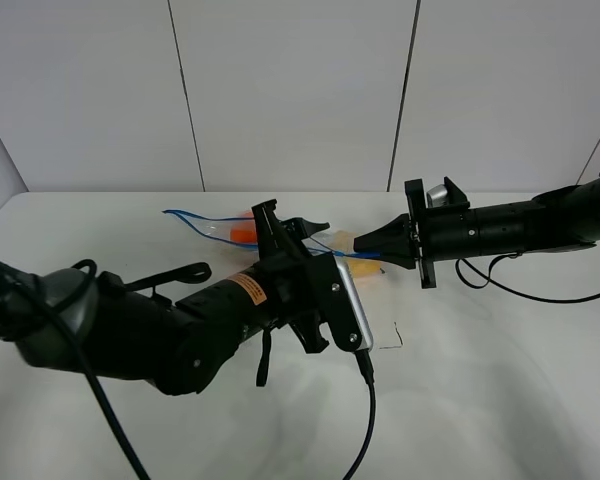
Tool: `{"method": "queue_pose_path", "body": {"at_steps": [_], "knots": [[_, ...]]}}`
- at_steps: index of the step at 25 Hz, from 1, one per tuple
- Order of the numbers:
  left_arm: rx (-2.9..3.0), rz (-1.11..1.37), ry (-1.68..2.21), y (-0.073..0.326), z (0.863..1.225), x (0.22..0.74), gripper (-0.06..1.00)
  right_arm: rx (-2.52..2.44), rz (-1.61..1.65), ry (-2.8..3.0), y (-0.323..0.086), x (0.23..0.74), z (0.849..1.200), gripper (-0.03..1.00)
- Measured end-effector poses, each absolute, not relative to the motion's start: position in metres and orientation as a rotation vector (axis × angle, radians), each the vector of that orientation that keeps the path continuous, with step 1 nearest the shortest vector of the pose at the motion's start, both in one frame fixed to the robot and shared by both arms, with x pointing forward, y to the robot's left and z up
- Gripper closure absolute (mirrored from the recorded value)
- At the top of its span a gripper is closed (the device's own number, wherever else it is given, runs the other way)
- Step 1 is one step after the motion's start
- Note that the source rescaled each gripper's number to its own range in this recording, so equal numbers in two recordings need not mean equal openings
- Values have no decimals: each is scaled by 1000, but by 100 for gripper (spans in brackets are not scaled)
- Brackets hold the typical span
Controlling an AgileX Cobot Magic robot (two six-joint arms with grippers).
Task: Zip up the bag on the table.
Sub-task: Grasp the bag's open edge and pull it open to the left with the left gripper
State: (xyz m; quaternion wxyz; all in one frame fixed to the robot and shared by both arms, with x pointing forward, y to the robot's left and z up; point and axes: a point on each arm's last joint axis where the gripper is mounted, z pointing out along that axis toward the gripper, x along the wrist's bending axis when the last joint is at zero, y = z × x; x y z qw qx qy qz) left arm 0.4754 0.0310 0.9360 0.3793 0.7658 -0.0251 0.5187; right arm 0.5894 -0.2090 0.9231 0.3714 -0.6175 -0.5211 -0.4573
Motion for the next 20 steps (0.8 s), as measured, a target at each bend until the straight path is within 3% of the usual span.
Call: {"method": "queue_pose_path", "body": {"at_steps": [5, 12, 20], "knots": [[1924, 1378, -69, 29, 920, 479, 13, -1583, -1172, -1336, -209, 589, 923, 97], [1835, 1389, -96, 20, 929, 482, 31, -1583, -1172, -1336, -209, 589, 923, 97], [1807, 1374, -77, 22, 930, 485, 36, -1583, -1172, -1336, -209, 589, 923, 97]]}}
